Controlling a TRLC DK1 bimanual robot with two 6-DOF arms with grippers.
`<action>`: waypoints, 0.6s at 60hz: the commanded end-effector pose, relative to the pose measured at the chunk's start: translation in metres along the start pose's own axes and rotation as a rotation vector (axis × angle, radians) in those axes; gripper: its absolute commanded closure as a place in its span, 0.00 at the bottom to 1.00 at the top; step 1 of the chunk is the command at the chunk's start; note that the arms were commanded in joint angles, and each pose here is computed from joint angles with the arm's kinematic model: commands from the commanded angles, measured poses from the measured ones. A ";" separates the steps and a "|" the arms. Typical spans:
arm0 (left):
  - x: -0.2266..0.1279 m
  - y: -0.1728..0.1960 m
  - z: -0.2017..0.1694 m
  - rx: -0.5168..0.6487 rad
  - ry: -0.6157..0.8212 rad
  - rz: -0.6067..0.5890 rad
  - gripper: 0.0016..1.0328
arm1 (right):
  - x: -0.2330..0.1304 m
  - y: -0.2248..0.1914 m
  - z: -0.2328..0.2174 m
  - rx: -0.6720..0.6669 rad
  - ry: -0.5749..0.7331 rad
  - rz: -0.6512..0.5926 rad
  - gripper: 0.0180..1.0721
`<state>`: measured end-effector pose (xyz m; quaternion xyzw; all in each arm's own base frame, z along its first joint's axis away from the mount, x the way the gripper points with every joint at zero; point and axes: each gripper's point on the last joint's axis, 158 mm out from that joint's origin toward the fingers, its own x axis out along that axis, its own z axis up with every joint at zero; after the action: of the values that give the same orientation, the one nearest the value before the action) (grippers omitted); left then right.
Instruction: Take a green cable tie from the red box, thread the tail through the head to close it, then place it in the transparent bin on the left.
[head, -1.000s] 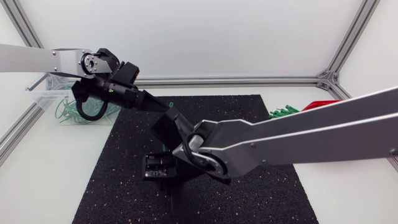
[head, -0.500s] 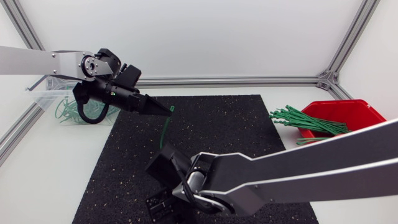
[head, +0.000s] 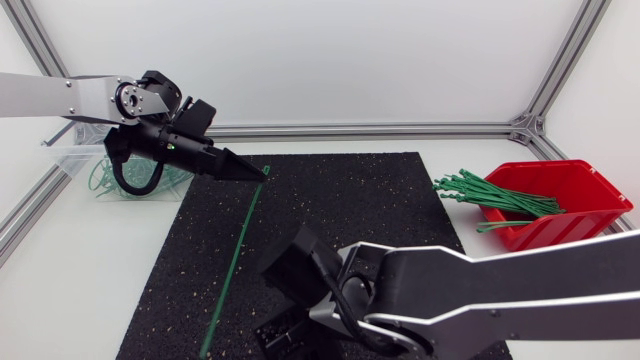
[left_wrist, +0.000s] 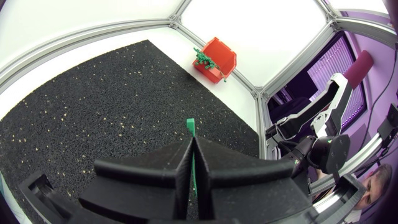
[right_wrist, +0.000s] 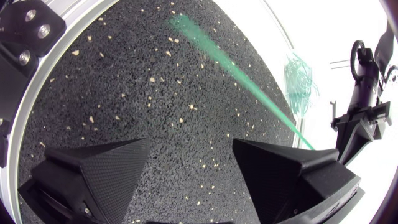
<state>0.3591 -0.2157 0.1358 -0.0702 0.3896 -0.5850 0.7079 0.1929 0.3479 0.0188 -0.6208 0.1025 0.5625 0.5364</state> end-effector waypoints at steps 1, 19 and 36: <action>-0.005 -0.004 0.005 0.044 -0.009 0.006 0.97 | -0.006 0.008 -0.015 -0.022 0.030 -0.001 0.05; 0.009 -0.021 0.003 0.040 0.026 -0.033 0.97 | -0.013 -0.004 -0.061 0.014 0.176 -0.061 0.05; 0.038 -0.025 -0.001 0.033 0.080 -0.089 0.97 | -0.008 -0.058 -0.043 -0.047 0.116 -0.321 0.05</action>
<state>0.3366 -0.2526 0.1335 -0.0546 0.4041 -0.6188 0.6715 0.2581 0.3374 0.0641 -0.6485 0.0307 0.4397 0.6207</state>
